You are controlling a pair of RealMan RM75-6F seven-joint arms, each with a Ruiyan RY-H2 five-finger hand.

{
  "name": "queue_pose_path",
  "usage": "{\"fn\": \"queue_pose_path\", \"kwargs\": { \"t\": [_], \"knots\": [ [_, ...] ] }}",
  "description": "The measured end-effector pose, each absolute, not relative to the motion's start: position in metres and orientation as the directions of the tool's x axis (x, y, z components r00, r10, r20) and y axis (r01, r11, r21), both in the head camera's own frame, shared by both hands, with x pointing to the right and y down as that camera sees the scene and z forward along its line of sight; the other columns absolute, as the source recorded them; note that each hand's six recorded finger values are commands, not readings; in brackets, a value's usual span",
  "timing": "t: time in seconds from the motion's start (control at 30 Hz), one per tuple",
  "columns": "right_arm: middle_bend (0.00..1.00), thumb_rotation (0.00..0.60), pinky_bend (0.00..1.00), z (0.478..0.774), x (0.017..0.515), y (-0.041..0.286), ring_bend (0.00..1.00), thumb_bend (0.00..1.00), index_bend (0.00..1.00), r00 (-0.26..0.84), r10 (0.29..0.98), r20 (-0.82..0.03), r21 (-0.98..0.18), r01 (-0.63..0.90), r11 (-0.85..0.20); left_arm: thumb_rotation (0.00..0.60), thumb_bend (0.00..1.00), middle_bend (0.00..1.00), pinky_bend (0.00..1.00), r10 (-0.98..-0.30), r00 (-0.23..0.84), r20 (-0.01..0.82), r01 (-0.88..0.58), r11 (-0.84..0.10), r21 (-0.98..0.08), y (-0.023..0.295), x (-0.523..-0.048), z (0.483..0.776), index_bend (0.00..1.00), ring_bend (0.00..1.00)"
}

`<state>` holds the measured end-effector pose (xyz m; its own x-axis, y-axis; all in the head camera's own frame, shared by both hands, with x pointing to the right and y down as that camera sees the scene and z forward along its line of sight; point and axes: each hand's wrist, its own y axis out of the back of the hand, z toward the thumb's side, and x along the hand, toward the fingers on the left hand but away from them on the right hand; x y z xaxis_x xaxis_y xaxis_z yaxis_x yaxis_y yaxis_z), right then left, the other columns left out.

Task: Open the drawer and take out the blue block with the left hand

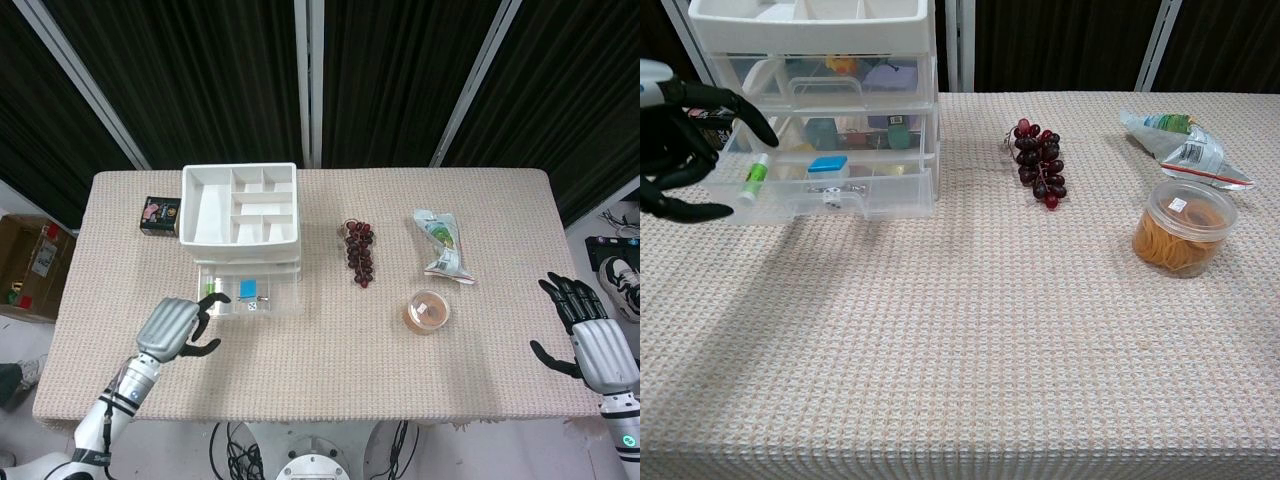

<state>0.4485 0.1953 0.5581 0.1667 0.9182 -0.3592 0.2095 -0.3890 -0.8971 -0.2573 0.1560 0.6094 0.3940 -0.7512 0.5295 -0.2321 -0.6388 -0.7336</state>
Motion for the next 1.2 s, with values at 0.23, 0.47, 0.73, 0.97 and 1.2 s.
{"fn": "queue_pose_path", "kwargs": {
  "t": [0.23,0.47,0.73,0.97,1.2],
  "knots": [
    [0.02,0.600,0.00,0.552,0.446,0.197,0.00,0.20,0.00,0.175,0.921,-0.348,-0.903,0.200,-0.380,0.600,0.24,0.82,0.98,-0.767,0.491,0.413,-0.049,-0.498,-0.866,0.105,-0.247,0.603,0.32,0.87],
    [0.02,0.600,0.00,0.550,0.452,0.202,0.00,0.20,0.00,0.145,0.925,-0.352,-0.906,0.194,-0.376,0.600,0.24,0.81,0.97,-0.675,0.621,0.398,0.219,-0.338,-0.915,0.072,-0.220,0.621,0.32,0.87],
    [0.02,0.600,0.00,0.553,0.453,0.203,0.00,0.20,0.00,0.132,0.922,-0.364,-0.903,0.191,-0.384,0.600,0.24,0.81,0.95,-0.561,0.676,0.479,0.398,-0.269,-0.877,0.080,-0.206,0.642,0.32,0.87],
    [0.02,0.600,0.00,0.557,0.450,0.204,0.00,0.20,0.00,0.130,0.918,-0.374,-0.899,0.193,-0.393,0.600,0.22,0.81,0.95,-0.544,0.677,0.495,0.420,-0.267,-0.867,0.085,-0.210,0.643,0.31,0.87],
    [0.02,0.600,0.00,0.558,0.452,0.205,0.00,0.20,0.00,0.120,0.918,-0.378,-0.899,0.191,-0.395,0.600,0.22,0.81,0.95,-0.529,0.675,0.515,0.439,-0.272,-0.856,0.085,-0.209,0.652,0.31,0.87]
  ]
}}
